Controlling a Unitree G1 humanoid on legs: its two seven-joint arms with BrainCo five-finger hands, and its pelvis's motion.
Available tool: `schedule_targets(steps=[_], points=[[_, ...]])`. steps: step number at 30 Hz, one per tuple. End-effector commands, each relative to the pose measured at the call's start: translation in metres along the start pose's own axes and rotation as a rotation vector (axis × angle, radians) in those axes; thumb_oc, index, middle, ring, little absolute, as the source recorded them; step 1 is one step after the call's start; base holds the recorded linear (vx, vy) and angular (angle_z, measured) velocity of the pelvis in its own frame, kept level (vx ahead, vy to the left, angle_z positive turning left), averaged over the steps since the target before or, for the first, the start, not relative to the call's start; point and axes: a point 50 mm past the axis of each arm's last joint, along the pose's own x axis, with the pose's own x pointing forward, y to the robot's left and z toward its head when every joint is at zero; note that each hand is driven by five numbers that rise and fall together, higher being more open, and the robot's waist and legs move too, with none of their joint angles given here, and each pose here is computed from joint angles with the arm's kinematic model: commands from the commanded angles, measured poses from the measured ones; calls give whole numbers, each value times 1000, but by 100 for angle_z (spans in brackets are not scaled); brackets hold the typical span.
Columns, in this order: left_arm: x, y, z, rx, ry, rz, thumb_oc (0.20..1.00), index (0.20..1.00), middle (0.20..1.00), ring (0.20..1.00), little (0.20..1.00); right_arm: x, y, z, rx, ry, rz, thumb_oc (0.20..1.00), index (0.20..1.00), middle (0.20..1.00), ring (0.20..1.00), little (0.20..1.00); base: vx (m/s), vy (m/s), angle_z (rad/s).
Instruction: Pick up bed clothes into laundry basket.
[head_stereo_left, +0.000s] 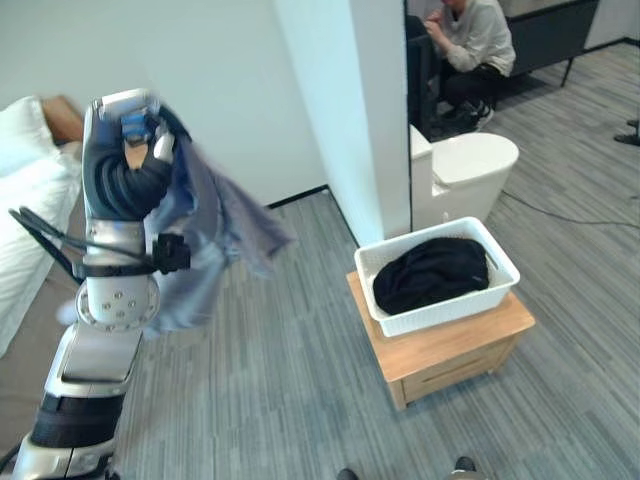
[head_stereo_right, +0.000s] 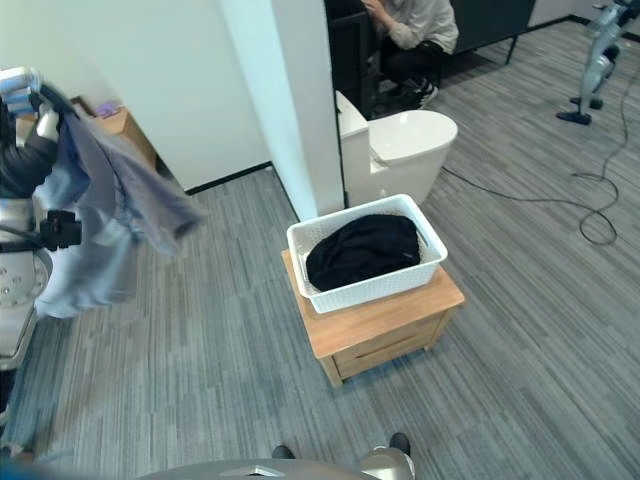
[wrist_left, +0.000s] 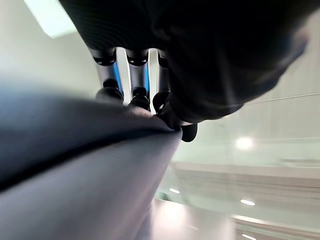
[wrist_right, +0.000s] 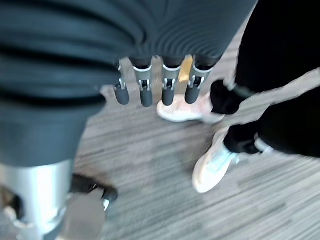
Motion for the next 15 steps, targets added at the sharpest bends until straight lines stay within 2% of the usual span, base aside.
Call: schedule_targets(steps=[1,6,7,8,10,15], points=[[46,17,23,69,-182,70,200,200,200,200,200,0,8,38,-49,-88,16,1000,1000,1000,1000,1000,0,0,0],[95,11,32,181,-244,95,200,200,200,200,200,0,6,42,-44,-102,6,1000,1000,1000,1000,1000,-2,-3,-3],[97,10,33,182,-248,94,200,200,200,200,200,0,7,42,-40,-103,10,1000,1000,1000,1000,1000,12,-13,-10],[114,9,34,252,-248,106,200,200,200,200,200,0,7,42,-30,-101,10,1000,1000,1000,1000,1000,10,-13,-12],[129,11,34,309,-239,118,200,200,200,200,200,0,7,41,-19,-102,10,1000,1000,1000,1000,1000,6,-13,-7],[145,13,36,371,-227,123,200,200,200,200,200,0,8,38,-23,-95,14,1000,1000,1000,1000,1000,5,-2,-5]])
